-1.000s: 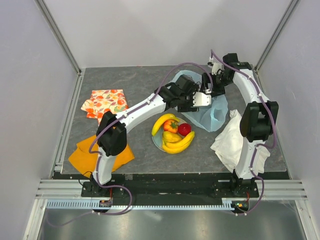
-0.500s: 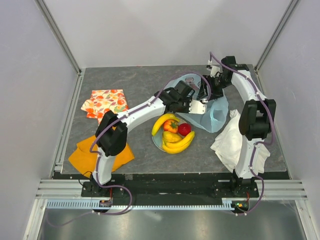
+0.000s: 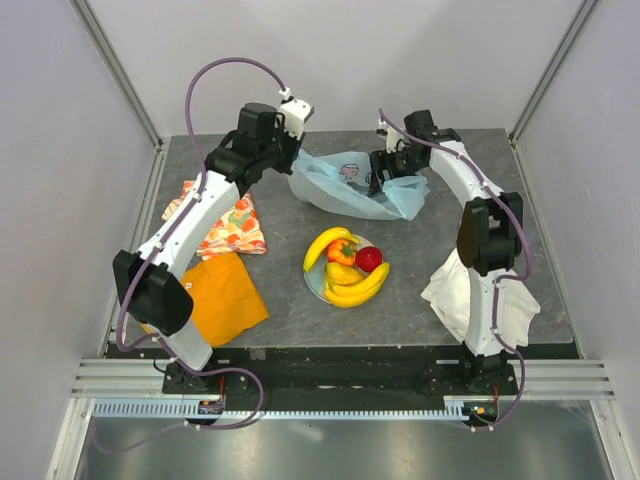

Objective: Take the fake fruits out of the plastic bag
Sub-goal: Adjust the plastic bag at the center of the board.

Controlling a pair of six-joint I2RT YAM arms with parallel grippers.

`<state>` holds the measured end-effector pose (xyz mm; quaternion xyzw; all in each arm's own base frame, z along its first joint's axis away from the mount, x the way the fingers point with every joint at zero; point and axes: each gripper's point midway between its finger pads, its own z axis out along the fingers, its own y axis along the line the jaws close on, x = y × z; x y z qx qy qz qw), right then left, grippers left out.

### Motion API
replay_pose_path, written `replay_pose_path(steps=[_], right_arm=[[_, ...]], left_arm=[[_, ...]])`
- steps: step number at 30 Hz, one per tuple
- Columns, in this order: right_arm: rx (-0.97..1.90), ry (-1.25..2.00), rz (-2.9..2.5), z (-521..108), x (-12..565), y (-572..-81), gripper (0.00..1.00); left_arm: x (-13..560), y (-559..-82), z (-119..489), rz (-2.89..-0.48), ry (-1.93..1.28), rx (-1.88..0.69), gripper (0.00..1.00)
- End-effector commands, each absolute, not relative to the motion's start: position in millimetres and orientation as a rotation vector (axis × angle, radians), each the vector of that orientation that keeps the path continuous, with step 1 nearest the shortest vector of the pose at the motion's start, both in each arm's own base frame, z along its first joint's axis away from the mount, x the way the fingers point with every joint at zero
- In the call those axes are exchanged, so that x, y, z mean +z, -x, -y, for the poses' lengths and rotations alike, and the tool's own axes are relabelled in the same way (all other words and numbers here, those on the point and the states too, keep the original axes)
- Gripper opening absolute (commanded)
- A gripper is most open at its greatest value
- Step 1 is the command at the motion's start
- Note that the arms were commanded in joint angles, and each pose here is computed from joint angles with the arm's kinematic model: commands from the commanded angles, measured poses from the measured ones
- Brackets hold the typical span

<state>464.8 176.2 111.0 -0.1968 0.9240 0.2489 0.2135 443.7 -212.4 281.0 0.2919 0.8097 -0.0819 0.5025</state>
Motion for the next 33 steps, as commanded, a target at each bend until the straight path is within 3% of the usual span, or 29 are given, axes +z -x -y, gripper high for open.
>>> replay_pose_path(steps=[1, 13, 16, 23, 33], right_arm=[[0.681, 0.572, -2.453, -203, 125, -495, 0.80], [0.528, 0.828, -2.329, -210, 163, -459, 0.79], [0.545, 0.832, -2.296, -233, 172, -474, 0.76], [0.647, 0.855, -2.349, -269, 144, -486, 0.57], [0.642, 0.854, -2.365, -279, 127, -489, 0.54]], left_arm=[[242, -425, 245, -2.085, -0.649, -0.403, 0.02], [229, -406, 237, -2.122, -0.646, -0.427, 0.02], [220, -405, 235, -2.163, -0.576, -0.438, 0.02], [231, -446, 215, -2.181, -0.351, -0.472, 0.02], [243, -463, 241, -2.144, -0.401, -0.640, 0.02]])
